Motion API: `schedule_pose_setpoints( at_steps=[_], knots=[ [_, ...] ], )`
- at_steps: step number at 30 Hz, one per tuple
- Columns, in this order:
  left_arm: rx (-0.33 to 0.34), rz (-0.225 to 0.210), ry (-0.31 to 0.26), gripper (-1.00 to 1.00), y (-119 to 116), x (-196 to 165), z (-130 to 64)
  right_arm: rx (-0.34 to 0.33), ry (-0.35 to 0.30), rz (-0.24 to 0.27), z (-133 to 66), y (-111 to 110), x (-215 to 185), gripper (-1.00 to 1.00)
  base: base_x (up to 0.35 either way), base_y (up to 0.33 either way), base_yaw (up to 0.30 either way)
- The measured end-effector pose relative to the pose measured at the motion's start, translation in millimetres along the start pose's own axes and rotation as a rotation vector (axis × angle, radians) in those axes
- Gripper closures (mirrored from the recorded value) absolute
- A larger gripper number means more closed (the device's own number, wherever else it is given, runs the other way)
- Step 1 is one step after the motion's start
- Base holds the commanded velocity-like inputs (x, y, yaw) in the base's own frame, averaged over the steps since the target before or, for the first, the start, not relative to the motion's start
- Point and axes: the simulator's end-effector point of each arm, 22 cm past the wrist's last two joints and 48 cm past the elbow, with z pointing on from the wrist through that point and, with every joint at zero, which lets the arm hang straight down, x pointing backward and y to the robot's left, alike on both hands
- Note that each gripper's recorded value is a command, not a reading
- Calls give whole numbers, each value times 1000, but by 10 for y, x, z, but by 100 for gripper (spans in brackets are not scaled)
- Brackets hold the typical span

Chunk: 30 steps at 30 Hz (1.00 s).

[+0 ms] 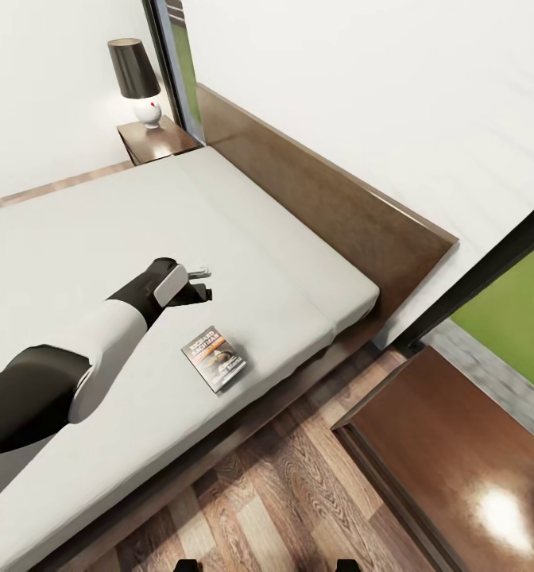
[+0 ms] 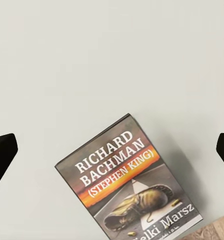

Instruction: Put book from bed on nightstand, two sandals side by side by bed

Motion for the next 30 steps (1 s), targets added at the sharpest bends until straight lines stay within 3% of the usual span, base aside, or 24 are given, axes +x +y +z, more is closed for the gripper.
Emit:
schedule_pose_setpoints(
  at_steps=[11, 30],
  knots=[
    [0, -2, 4, -100, 13, 21, 13, 8, 11, -2, 4, -38, 48, -100, 0, 0, 0],
    [-1, -4, 12, -100, 6, 56, 27, 33, 98, -13, 8, -143, 621, -100, 0, 0, 0]
  ],
)
